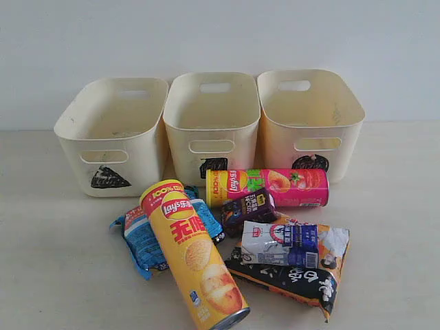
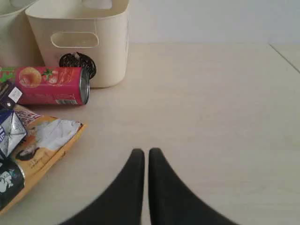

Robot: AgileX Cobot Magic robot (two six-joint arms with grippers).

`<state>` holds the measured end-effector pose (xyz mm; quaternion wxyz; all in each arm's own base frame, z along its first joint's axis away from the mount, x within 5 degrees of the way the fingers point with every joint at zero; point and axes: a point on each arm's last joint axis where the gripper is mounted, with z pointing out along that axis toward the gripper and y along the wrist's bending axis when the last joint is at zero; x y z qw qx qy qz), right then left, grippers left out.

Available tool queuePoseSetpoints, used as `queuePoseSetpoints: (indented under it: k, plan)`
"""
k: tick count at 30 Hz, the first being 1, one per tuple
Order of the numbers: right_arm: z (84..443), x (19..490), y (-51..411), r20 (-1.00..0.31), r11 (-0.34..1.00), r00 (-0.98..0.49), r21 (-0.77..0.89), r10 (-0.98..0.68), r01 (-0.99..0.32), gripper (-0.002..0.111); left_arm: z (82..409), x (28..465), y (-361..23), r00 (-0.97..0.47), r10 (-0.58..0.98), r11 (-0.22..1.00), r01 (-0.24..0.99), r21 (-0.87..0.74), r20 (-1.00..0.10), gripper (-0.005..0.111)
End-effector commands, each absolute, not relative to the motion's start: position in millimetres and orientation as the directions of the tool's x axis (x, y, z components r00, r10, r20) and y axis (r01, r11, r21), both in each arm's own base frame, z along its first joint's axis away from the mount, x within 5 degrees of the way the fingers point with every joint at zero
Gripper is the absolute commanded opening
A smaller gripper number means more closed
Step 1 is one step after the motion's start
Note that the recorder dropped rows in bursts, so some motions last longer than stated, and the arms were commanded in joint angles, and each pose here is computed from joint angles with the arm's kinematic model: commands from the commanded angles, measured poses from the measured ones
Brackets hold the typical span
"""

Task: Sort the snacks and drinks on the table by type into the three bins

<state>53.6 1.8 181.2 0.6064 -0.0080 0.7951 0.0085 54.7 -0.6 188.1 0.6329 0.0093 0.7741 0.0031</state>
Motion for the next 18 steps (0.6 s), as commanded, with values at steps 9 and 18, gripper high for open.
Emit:
queuePoseSetpoints:
  k: [9,18]
  plan:
    - [232.0,52.5,-0.3,-0.956,1.000,0.294,0.013,0.014,-0.004,0.001,187.5,54.7,-0.7,-0.196,0.022,1.000,0.011,0.020,-0.980,0.004]
    - [261.4,37.1,-3.3,-0.774,0.987,0.614,0.144,0.158,-0.072,0.001,187.5,54.7,-0.7,-0.196,0.022,1.000,0.011,0.020,-0.980,0.004]
